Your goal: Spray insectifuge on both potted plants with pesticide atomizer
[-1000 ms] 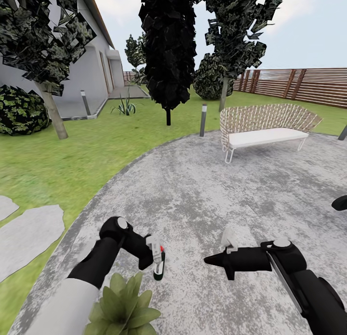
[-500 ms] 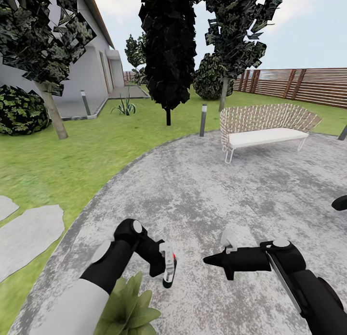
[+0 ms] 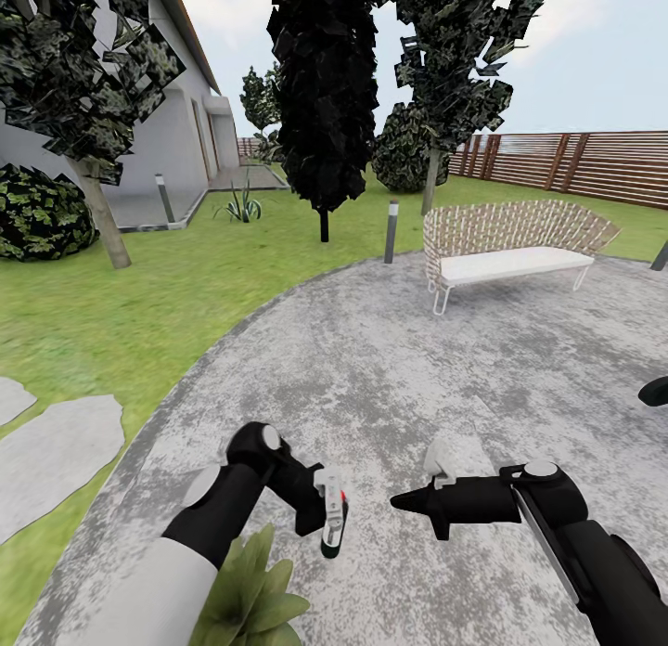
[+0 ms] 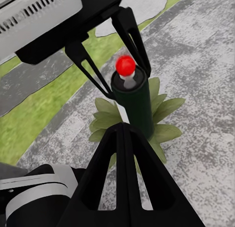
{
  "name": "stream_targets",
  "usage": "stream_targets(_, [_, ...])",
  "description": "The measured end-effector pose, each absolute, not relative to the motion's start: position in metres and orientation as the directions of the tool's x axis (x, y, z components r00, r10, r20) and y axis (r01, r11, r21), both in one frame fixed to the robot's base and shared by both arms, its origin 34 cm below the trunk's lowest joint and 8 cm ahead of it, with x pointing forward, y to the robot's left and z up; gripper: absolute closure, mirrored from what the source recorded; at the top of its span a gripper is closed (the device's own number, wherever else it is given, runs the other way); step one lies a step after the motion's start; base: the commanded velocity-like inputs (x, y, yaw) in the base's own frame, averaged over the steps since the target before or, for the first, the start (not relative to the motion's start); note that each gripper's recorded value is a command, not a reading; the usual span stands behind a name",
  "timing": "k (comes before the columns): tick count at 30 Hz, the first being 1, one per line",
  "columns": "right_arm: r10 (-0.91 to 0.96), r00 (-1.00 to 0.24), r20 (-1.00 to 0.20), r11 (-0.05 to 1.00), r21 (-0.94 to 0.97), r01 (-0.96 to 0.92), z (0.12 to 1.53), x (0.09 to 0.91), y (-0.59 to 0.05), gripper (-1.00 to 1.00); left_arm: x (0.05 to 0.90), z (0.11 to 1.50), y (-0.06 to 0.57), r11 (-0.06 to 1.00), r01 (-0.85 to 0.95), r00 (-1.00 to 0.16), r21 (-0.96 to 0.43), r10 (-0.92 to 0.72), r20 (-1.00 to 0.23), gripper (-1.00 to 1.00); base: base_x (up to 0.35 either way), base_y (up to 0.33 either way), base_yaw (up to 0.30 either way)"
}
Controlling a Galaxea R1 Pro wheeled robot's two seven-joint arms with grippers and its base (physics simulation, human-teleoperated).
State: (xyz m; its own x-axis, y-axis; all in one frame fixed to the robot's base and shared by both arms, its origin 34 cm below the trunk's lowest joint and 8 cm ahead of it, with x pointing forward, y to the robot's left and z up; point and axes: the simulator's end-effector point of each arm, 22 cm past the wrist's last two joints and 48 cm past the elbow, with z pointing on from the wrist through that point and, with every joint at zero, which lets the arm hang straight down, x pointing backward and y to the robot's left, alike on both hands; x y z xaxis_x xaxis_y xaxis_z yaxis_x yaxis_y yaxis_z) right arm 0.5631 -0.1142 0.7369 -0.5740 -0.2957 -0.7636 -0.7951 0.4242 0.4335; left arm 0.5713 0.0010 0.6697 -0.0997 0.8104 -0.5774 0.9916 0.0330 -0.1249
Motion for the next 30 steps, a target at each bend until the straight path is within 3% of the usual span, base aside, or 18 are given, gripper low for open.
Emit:
stream_targets(17, [-0.298, -0.574, -0.763, 0.426, 0.432, -0.795, 0.736, 0.563, -0.115, 1.00, 0.554, 0.673, -0.028, -0.053, 0.992, -0.023, -0.115, 0.816, -0.578, 1.00, 0.000, 0.000, 0.000])
stream_targets(30, [-0.298, -0.573, -0.763, 0.427, 0.430, -0.795, 0.736, 0.563, -0.116, 1.00, 0.553, 0.674, -0.029, -0.047, 0.992, -0.030, -0.120, 0.817, -0.576, 1.00, 0.000, 0.000, 0.000])
